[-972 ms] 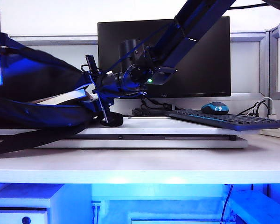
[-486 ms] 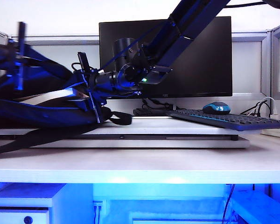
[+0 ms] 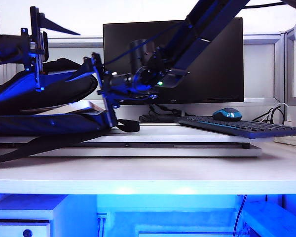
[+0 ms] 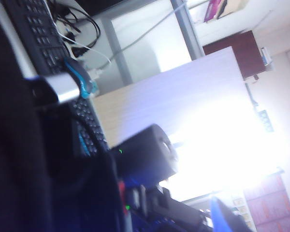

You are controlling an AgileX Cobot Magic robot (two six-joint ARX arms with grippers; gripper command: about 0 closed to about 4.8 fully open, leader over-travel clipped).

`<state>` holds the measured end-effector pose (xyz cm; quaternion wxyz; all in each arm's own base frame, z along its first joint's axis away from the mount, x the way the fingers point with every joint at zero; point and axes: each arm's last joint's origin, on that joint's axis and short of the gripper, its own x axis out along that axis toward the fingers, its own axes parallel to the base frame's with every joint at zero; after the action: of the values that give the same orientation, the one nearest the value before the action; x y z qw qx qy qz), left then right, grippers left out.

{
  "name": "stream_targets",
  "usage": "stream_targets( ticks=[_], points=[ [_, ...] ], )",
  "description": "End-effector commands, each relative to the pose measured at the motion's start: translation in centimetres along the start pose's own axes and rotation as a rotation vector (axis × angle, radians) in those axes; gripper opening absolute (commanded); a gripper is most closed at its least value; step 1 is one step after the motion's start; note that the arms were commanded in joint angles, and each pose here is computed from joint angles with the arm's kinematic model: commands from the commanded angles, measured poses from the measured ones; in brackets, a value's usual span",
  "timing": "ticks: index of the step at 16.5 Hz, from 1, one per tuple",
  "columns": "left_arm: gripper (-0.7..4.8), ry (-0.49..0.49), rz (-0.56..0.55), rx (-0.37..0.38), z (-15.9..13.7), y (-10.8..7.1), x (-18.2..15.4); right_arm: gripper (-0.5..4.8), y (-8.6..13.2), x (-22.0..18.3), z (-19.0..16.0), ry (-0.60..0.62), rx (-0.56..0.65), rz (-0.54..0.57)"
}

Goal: Pick up the book on the desk and put it into the open backpack.

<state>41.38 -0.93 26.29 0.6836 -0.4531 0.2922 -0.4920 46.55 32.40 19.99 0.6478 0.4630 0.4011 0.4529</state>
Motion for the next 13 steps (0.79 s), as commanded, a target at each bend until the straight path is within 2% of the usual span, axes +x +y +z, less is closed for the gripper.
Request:
stream_targets(
  ticks=[1, 2, 4, 5, 6, 11, 12, 13],
  points=[
    [4.38, 0.011, -0.038, 0.03, 0.2, -1.3, 0.0, 4.79, 2.3, -1.2, 1.4, -0.052, -0.055, 0.046],
    [4.37, 0.006, -0.059, 0.047, 0.3, -1.8, 0.2, 3.3, 2.1, -1.2, 1.4, -0.057, -0.039, 0.02],
    [4.36, 0.004, -0.068, 0.067, 0.3, -2.1, 0.2, 1.53, 2.0, -1.1, 1.2, -0.032, -0.032, 0.019],
    [4.36, 0.005, -0.068, 0.066, 0.3, -2.0, 0.2, 0.99, 2.1, -1.0, 1.1, -0.023, -0.034, 0.022],
    [4.36, 0.004, -0.066, 0.062, 0.3, -2.0, 0.2, 0.14, 2.2, -0.7, 0.7, 0.0, -0.054, 0.03],
    [4.35, -0.007, -0.046, 0.036, 0.3, -1.5, 0.2, -0.05, 2.5, -0.2, 0.1, 0.035, -0.053, 0.04],
    [4.36, -0.007, -0.047, 0.037, 0.3, -1.5, 0.2, 1.41, 2.5, -0.2, 0.1, 0.018, -0.053, 0.035],
    [4.35, -0.007, -0.046, 0.036, 0.3, -1.5, 0.2, 3.79, 2.5, -0.2, 0.2, 0.0, -0.049, 0.027]
  ],
)
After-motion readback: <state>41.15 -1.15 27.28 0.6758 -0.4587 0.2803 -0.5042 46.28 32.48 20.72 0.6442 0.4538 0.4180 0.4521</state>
